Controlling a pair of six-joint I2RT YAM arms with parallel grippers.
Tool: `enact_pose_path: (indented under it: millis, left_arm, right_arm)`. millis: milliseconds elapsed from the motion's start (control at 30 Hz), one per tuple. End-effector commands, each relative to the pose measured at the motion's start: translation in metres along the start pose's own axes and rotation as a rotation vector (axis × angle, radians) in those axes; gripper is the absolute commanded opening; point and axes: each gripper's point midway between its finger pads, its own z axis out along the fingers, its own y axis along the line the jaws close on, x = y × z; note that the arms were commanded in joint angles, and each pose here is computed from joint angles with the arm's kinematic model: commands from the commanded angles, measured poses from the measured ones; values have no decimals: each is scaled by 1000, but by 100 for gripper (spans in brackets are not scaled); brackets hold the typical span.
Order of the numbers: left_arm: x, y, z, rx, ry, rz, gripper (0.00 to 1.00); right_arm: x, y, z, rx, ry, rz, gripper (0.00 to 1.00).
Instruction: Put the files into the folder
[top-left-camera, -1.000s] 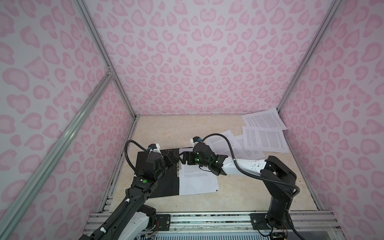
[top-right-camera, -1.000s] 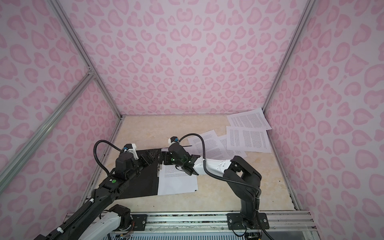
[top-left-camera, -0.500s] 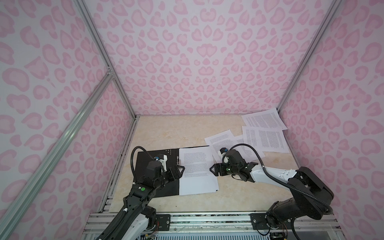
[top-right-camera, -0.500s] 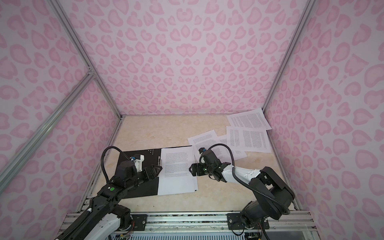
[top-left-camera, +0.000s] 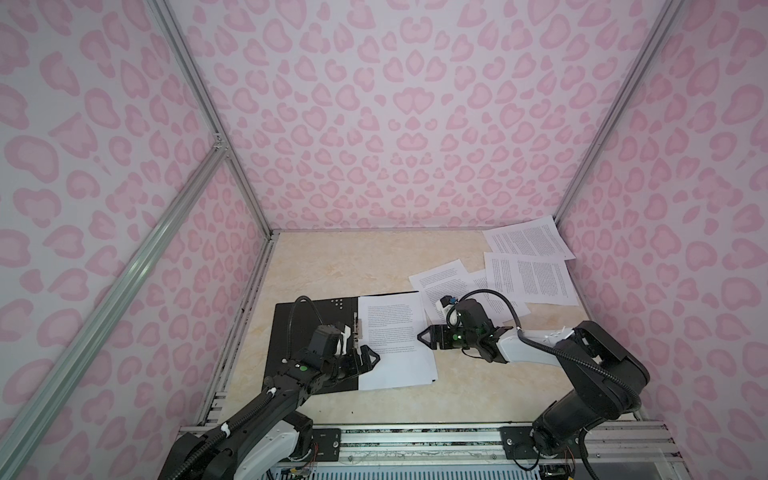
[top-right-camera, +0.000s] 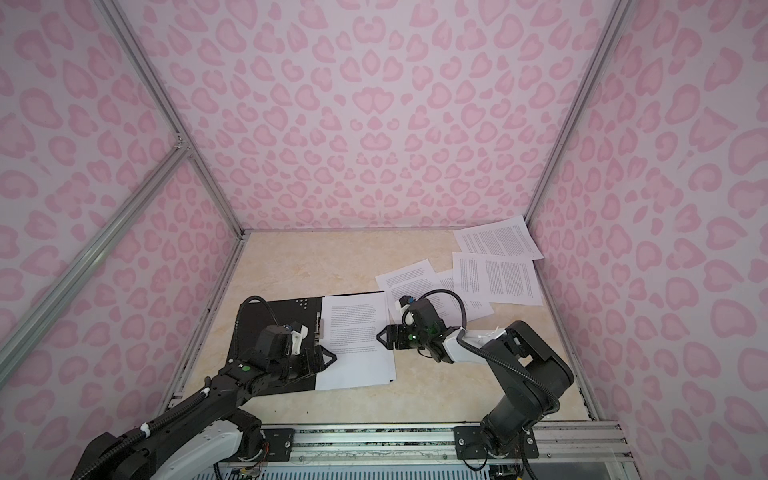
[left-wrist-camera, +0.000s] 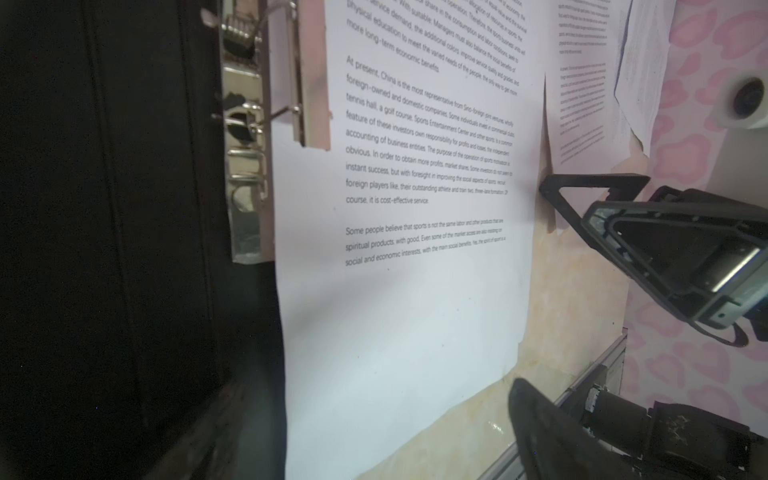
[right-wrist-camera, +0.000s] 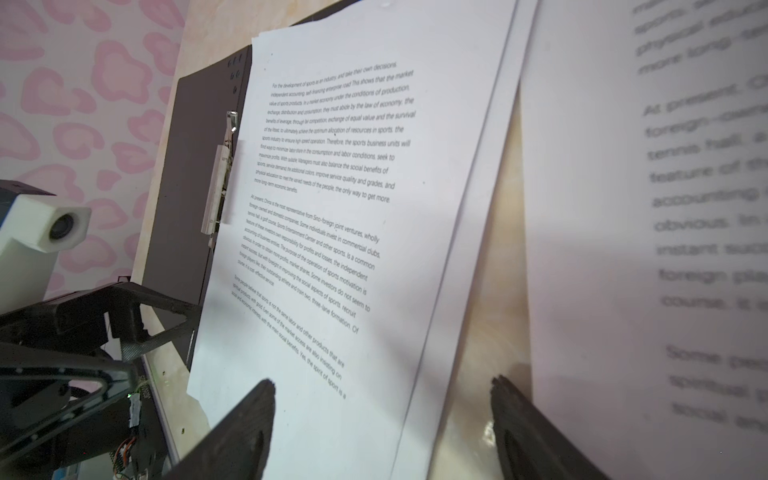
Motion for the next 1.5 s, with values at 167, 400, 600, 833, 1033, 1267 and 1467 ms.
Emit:
enact_pose_path:
  millis: [167,400,600,833,1033,1267,1467]
  left_arm:
    - [-2,-9,8,27,32,14,100]
    - [-5,-12,11,30,34,11,100]
    - [-6,-15,14,34,39,8,100]
    - [-7,-16,18,29,46,5,99]
    - [-7,-16,20,28,47,2,99]
    - [-7,-15,21,24,50,2,98]
    - [-6,-13,24,16,55,-1,98]
  right_arm:
    - [10,-11,3,44,40,42,81]
    - [13,-8,8,15,58,61,78]
    - [13,-7,8,6,57,64,77]
    - [14,-3,8,-18,59,74,75]
    - [14,-3,8,-18,55,76,74]
    - [12,4,7,-54,51,81,72]
    - [7,12,1,-96,29,73,70]
